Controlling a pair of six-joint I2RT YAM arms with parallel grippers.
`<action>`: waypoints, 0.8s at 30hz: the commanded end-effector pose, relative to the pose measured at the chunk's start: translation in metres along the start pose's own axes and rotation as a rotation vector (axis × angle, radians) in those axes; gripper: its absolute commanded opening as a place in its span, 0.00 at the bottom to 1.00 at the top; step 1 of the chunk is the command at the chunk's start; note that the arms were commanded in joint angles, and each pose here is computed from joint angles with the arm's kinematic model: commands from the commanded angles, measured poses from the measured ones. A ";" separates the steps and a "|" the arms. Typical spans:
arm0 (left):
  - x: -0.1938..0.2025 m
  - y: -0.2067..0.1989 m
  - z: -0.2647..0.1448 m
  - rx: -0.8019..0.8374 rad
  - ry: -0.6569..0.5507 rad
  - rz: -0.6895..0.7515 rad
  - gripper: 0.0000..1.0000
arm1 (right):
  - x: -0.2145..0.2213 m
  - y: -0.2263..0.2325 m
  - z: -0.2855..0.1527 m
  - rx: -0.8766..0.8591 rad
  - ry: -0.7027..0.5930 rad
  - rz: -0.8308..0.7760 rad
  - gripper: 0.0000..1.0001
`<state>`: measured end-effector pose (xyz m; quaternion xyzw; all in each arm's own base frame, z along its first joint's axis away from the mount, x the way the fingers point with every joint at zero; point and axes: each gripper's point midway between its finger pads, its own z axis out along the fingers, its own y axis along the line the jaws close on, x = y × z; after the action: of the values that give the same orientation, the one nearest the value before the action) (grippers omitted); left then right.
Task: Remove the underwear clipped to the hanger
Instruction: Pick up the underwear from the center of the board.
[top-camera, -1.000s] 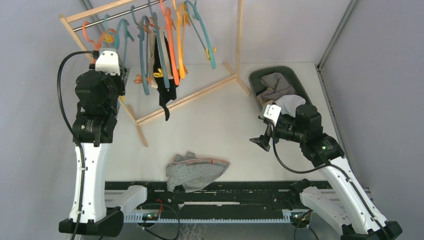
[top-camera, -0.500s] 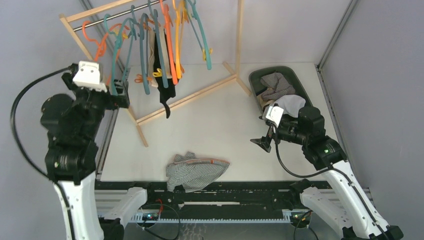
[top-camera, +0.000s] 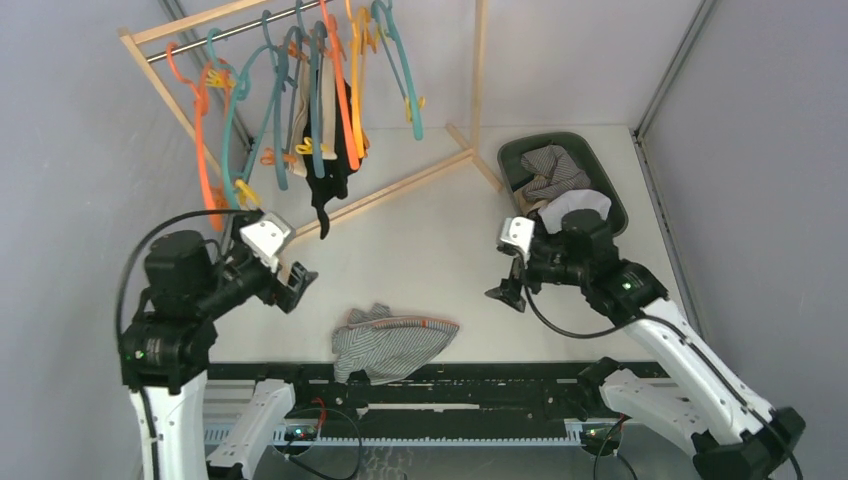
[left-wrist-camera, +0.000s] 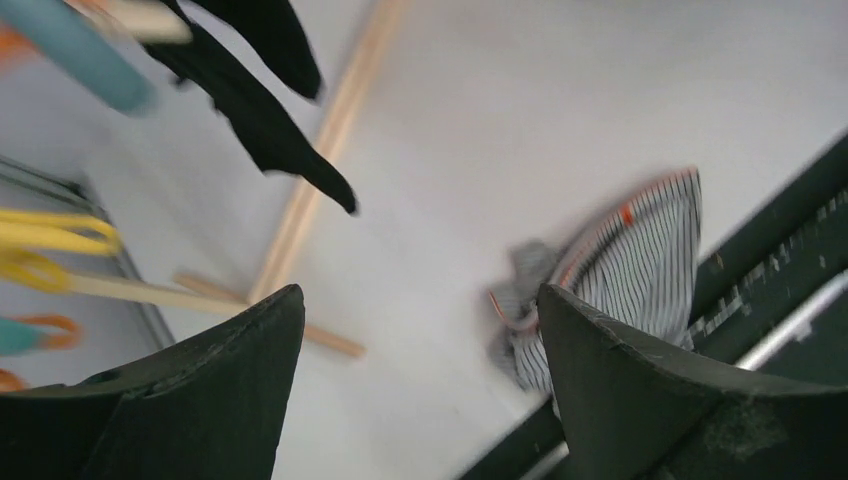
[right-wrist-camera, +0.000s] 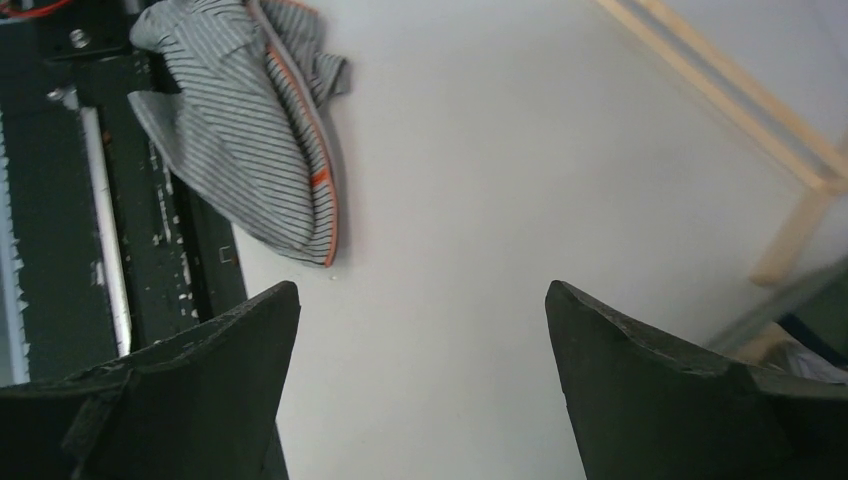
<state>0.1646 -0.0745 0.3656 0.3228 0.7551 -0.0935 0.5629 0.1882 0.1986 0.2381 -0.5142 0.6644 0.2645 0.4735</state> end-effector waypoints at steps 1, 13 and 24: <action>0.056 -0.024 0.011 0.120 0.110 0.063 0.89 | -0.002 0.008 0.030 -0.087 0.008 -0.037 0.92; 0.177 -0.052 0.052 0.315 0.325 0.165 0.89 | 0.026 0.035 0.094 -0.214 0.135 -0.048 0.91; 0.237 -0.090 0.105 0.545 0.492 0.339 0.91 | 0.021 -0.003 0.063 -0.087 0.072 0.014 0.91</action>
<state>0.1337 -0.0952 0.1045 0.5589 0.7745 -0.1479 0.2568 0.1992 0.2515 0.1664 -0.5653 0.6810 0.2742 0.3761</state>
